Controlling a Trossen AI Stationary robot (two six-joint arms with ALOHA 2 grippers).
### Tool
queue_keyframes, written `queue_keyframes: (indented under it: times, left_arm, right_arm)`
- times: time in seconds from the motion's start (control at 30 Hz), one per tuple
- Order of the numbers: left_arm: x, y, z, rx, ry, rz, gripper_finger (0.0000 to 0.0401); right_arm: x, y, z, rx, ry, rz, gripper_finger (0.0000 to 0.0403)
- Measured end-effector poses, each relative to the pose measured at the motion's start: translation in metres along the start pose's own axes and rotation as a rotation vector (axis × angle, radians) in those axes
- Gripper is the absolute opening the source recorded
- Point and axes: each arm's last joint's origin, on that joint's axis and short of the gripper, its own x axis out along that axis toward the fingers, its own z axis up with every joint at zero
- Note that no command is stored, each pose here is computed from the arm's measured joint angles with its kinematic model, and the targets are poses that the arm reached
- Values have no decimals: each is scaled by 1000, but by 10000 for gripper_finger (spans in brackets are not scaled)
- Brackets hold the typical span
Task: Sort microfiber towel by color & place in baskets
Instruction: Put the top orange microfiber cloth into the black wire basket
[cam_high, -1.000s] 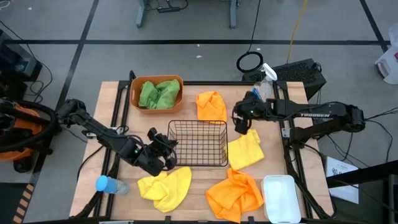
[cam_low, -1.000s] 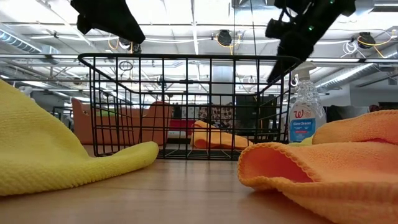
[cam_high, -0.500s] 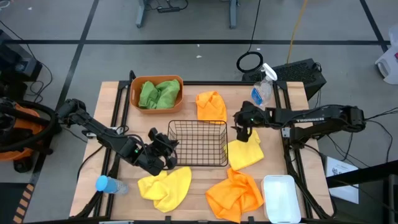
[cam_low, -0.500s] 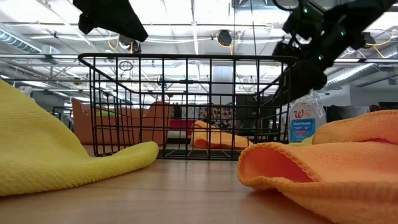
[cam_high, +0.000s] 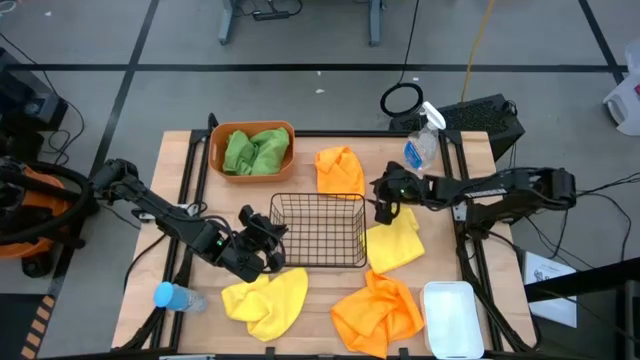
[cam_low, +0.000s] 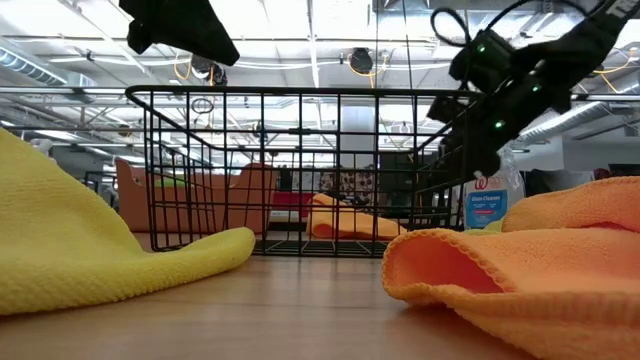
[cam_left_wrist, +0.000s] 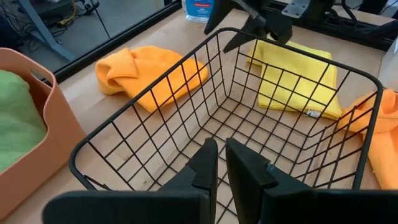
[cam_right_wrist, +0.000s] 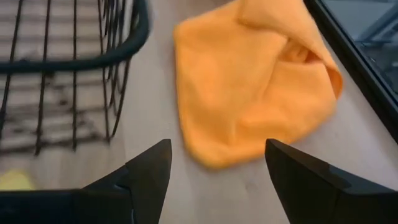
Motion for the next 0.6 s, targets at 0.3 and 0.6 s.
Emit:
queue_keyframes:
  times: [0.3, 0.6]
  left_arm:
    - [0, 0, 0, 30, -2, 3, 41]
    - [0, 0, 0, 52, -4, 6, 41]
  right_arm:
    - [33, -20, -6, 50, -55, 62, 254]
    - [67, -28, -20, 64, 56, 61, 254]
